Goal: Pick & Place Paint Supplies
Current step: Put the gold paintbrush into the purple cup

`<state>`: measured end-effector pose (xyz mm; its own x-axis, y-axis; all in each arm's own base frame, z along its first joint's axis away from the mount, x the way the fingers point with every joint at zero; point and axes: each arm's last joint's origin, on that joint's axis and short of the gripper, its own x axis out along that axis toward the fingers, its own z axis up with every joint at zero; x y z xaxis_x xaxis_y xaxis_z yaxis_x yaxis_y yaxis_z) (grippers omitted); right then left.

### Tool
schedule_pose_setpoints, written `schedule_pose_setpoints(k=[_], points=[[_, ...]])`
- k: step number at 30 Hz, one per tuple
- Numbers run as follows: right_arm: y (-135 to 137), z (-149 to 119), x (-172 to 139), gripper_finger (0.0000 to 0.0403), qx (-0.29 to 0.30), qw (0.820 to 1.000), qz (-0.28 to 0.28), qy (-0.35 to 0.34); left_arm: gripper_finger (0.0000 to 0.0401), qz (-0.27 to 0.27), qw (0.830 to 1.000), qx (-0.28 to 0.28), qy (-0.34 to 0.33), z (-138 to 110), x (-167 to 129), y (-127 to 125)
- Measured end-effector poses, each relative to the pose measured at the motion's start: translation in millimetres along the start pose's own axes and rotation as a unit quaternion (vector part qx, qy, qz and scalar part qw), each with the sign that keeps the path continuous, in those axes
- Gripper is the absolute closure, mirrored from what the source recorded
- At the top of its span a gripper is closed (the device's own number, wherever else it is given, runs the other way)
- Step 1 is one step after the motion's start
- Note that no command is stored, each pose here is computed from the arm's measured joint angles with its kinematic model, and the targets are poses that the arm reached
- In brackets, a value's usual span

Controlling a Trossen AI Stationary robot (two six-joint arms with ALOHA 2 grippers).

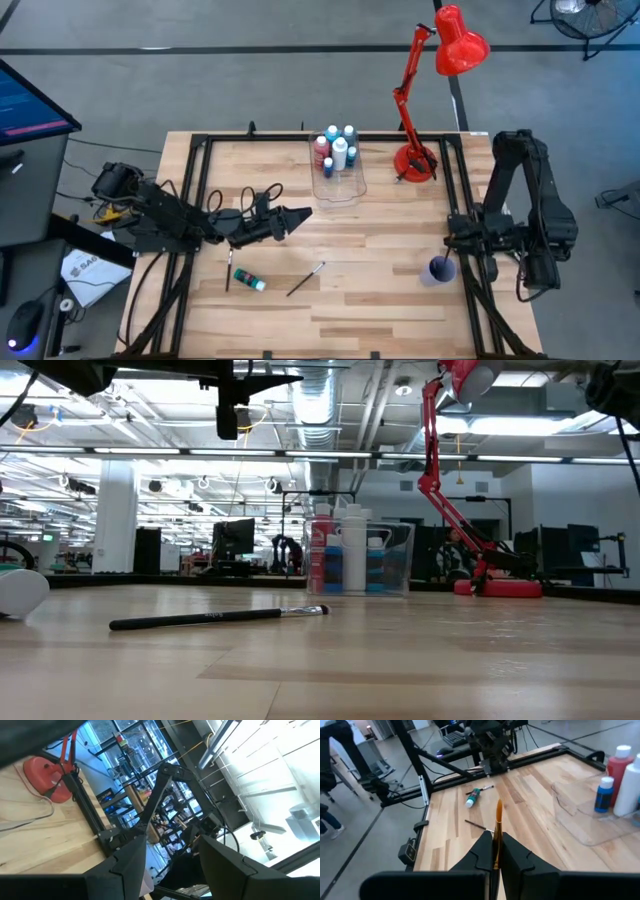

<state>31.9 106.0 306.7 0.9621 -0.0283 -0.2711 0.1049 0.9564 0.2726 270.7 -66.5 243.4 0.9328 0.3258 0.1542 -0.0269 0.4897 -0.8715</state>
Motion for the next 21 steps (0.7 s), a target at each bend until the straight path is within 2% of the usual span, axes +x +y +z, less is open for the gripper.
schedule_pose_setpoints(k=[13, 21], points=[[-13.0, -54.1, 8.0, 0.0396, 0.039, 0.998, -0.027, 0.036, 0.0226, 0.001, 1.0, -0.001, 0.001, -3.5, -3.1, -2.3], [-8.5, -65.1, 8.7, 0.0396, 0.03, 0.996, -0.047, 0.063, 0.0226, 0.0, 1.0, -0.002, 0.003, -4.7, -4.2, -3.2]])
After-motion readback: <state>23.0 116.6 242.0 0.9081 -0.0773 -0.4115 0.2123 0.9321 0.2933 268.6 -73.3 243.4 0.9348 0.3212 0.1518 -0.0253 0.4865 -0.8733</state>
